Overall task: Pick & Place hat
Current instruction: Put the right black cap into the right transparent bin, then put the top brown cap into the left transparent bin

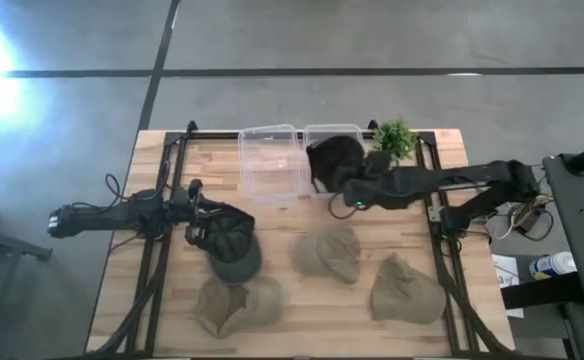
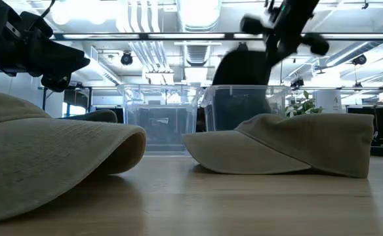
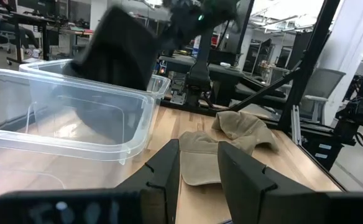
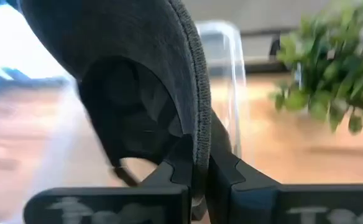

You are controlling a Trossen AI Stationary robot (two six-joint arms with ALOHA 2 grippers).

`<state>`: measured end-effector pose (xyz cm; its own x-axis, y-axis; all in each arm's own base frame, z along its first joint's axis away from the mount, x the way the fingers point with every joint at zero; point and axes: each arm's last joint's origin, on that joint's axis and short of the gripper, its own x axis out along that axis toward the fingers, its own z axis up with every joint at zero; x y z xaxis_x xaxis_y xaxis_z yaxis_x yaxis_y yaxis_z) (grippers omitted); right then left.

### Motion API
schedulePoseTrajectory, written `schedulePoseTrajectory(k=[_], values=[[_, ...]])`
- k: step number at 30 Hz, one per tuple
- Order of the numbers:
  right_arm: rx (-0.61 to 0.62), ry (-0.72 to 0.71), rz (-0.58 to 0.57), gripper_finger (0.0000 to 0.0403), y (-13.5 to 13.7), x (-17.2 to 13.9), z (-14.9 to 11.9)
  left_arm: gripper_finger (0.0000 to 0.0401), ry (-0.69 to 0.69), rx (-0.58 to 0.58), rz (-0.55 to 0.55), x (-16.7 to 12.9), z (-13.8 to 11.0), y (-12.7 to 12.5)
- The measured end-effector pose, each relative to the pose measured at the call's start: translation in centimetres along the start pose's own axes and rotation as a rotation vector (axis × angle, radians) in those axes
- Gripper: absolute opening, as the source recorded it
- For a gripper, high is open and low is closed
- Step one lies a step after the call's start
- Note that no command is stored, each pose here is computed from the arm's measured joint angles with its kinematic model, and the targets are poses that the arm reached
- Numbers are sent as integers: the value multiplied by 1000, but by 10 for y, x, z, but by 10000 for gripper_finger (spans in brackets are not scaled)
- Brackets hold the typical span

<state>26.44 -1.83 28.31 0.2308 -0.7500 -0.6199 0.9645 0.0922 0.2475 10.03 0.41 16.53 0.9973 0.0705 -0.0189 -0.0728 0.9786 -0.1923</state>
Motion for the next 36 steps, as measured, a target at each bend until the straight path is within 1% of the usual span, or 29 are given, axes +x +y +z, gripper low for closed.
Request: schedulePoseTrajectory(k=[4,8,11,16,19,22,26,29,31,33,36], values=[[-7,92,-62,25,13,22,-9,104,0,0,0,0,0,0],[-83,177,-93,54,25,37,-20,104,1,0,0,0,0,0],[-166,188,-89,83,36,42,-26,104,1,0,0,0,0,0],[-283,216,-58,145,53,43,-28,104,2,0,0,0,0,0],[-350,216,-6,177,61,35,-21,104,2,0,0,0,0,0],[-424,256,71,196,67,23,-11,104,2,0,0,0,0,0],[-502,307,200,205,67,0,3,104,2,0,0,0,0,0],[-571,345,306,204,63,-22,9,104,2,0,0,0,0,0],[-611,397,375,202,57,-36,9,104,1,0,0,0,0,0],[-641,475,427,198,51,-45,4,104,1,0,0,0,0,0],[-693,551,444,193,44,-53,-17,104,1,0,0,0,0,0]])
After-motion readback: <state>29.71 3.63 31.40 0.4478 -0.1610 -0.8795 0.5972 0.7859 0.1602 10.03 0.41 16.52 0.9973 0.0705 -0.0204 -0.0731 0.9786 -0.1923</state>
